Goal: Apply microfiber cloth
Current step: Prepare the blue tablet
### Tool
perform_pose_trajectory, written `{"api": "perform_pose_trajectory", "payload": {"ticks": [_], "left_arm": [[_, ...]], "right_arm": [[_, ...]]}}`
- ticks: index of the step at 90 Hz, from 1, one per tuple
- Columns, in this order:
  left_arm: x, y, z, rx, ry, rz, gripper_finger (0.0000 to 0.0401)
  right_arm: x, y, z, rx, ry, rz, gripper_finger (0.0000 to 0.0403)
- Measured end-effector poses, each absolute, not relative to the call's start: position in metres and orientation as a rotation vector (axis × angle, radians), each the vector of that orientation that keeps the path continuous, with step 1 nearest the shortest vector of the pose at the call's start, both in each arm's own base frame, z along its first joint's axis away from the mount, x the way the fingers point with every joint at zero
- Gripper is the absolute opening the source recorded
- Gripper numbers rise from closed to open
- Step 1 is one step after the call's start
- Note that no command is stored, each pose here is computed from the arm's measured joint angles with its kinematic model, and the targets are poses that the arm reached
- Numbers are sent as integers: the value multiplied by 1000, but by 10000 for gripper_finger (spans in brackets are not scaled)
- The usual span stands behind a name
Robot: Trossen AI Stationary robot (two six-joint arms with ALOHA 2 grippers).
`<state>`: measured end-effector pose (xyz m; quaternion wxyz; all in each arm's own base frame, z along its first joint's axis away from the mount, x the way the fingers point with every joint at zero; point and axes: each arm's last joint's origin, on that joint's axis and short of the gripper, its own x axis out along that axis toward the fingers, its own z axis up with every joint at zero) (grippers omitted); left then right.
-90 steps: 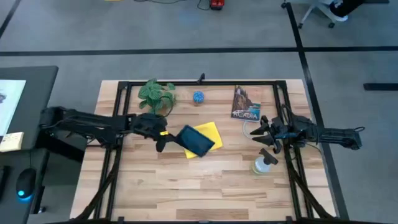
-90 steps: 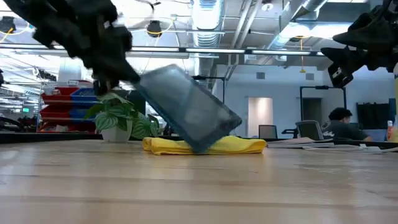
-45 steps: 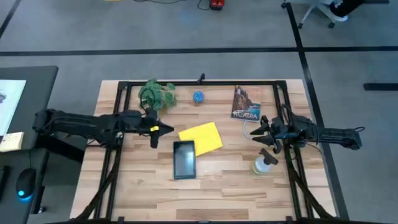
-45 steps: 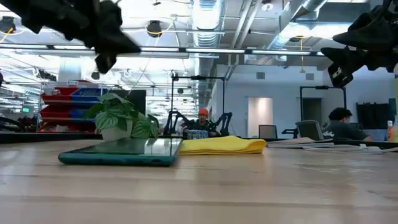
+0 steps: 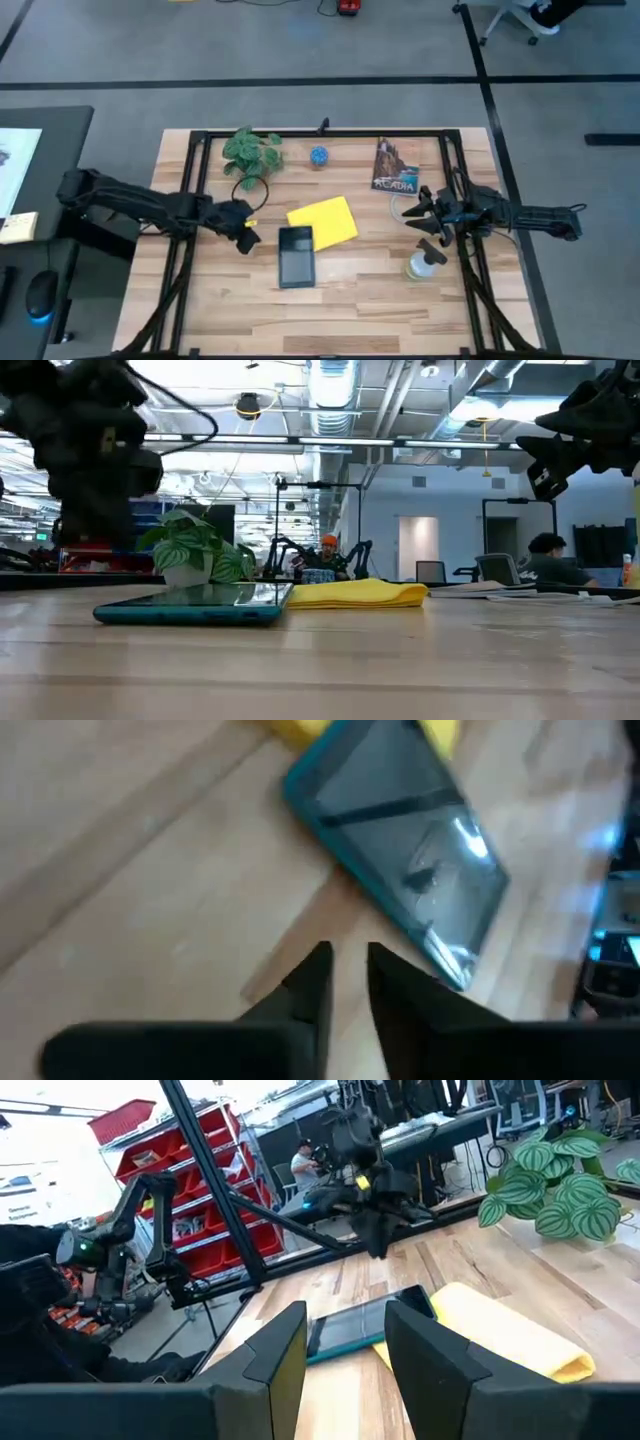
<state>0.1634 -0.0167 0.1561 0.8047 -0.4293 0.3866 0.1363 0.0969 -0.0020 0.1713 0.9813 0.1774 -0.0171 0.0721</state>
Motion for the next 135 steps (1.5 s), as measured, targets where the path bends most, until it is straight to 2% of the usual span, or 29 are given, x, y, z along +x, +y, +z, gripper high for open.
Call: {"api": "perform_pose_trajectory", "payload": {"ticks": [18, 32, 61, 94, 135], "left_arm": [[179, -18, 136, -1060, 795, 345, 172], [193, -19, 119, -1111, 798, 375, 202], [224, -23, 103, -1269, 702, 336, 204], [263, -20, 103, -1262, 722, 315, 204], [278, -5, 91, -1236, 681, 364, 203]], "right_arm": [[97, -2, 171, 357, -34, 145, 127], [97, -2, 171, 357, -34, 145, 127], [97, -2, 171, 357, -34, 145, 127], [97, -2, 171, 357, -34, 145, 127], [97, -2, 171, 357, -34, 145, 127]]}}
